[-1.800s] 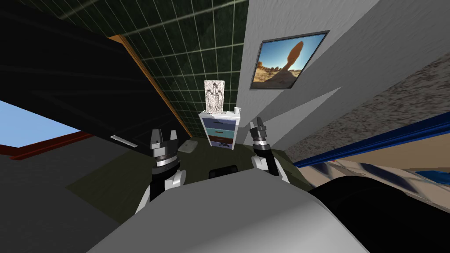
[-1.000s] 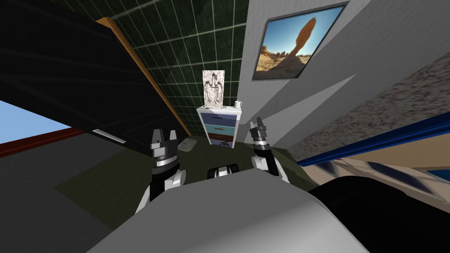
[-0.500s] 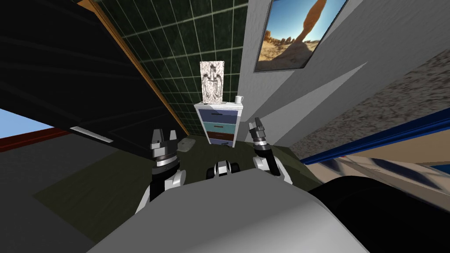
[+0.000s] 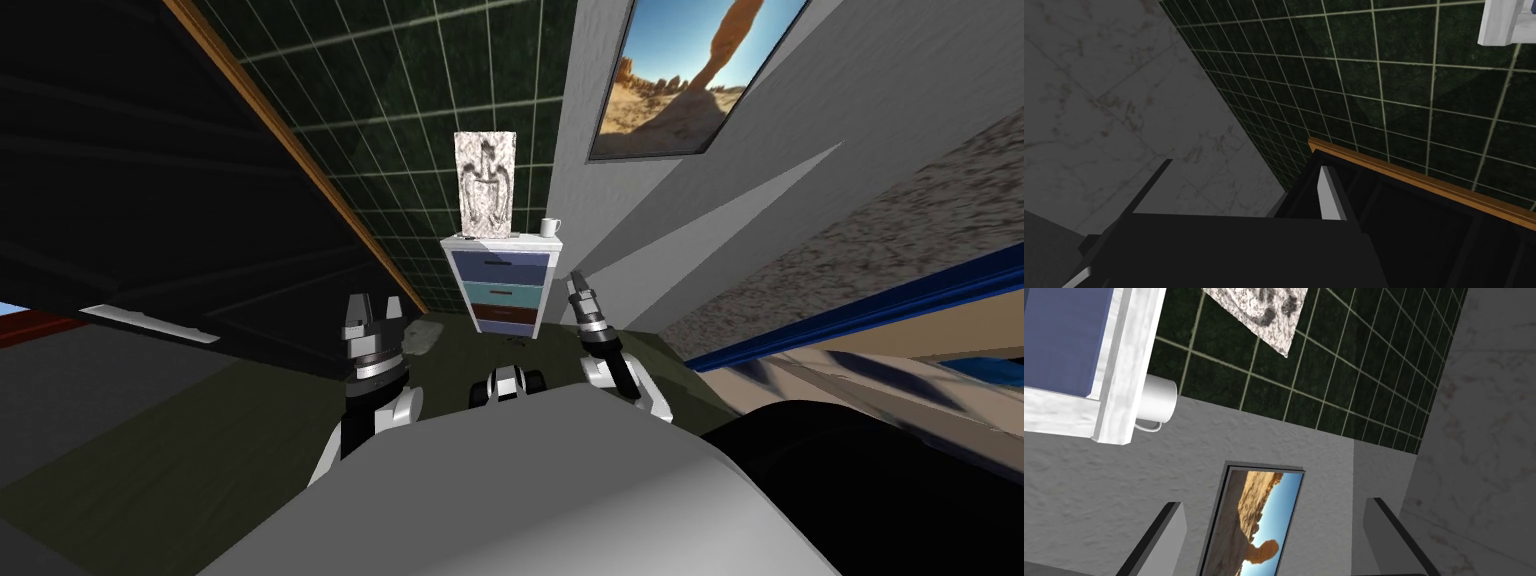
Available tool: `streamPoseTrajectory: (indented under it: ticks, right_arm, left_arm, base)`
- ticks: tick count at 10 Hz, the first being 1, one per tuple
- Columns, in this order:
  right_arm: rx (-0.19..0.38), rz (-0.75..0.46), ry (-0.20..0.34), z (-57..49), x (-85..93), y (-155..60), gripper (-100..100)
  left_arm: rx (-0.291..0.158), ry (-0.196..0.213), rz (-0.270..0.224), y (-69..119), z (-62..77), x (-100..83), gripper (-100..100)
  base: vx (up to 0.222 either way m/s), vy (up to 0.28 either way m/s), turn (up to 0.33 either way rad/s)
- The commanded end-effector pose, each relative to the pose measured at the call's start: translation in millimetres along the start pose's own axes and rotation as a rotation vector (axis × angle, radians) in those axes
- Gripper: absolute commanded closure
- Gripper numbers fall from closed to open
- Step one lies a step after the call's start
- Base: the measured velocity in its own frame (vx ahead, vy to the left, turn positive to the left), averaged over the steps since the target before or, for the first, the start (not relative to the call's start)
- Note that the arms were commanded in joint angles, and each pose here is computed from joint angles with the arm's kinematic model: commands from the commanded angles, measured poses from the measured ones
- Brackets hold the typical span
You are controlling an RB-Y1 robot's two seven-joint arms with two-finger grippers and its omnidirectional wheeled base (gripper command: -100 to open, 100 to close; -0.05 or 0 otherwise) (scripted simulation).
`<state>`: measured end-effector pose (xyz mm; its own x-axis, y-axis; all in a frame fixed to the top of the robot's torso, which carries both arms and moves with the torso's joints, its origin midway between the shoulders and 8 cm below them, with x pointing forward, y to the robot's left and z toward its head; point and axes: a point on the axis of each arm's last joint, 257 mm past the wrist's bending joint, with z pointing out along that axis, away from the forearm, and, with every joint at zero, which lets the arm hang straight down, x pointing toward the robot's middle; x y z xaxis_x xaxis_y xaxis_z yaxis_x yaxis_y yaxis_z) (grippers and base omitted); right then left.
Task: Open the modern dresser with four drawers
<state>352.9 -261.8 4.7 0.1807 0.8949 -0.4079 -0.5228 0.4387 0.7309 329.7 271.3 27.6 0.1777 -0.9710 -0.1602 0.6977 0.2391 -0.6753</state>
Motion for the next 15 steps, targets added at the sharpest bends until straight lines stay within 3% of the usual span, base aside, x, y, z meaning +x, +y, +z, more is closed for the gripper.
streamPoseTrajectory:
  ticks: [1, 4, 8, 15]
  right_arm:
    - [0.013, -0.167, 0.034, -1.9, 2.1, -7, -100]
    - [0.028, -0.365, 0.069, -4.4, 2.9, -15, -100]
    - [0.037, -0.524, 0.094, -6.4, 2.9, -21, -100]
    - [0.066, -0.909, 0.169, -13.5, 0.7, -45, -100]
  left_arm:
    - [0.000, 0.000, 0.000, 0.0, 0.0, 0.0, 0]
    - [0.000, 0.000, 0.000, 0.0, 0.0, 0.0, 0]
    - [0.000, 0.000, 0.000, 0.0, 0.0, 0.0, 0]
    - [0.000, 0.000, 0.000, -0.1, 0.1, 0.0, 0]
  base:
    - [0.118, 0.146, -0.094]
    - [0.163, 0.173, -0.137]
    - [0.107, 0.119, -0.078]
    - [0.114, 0.144, -0.091]
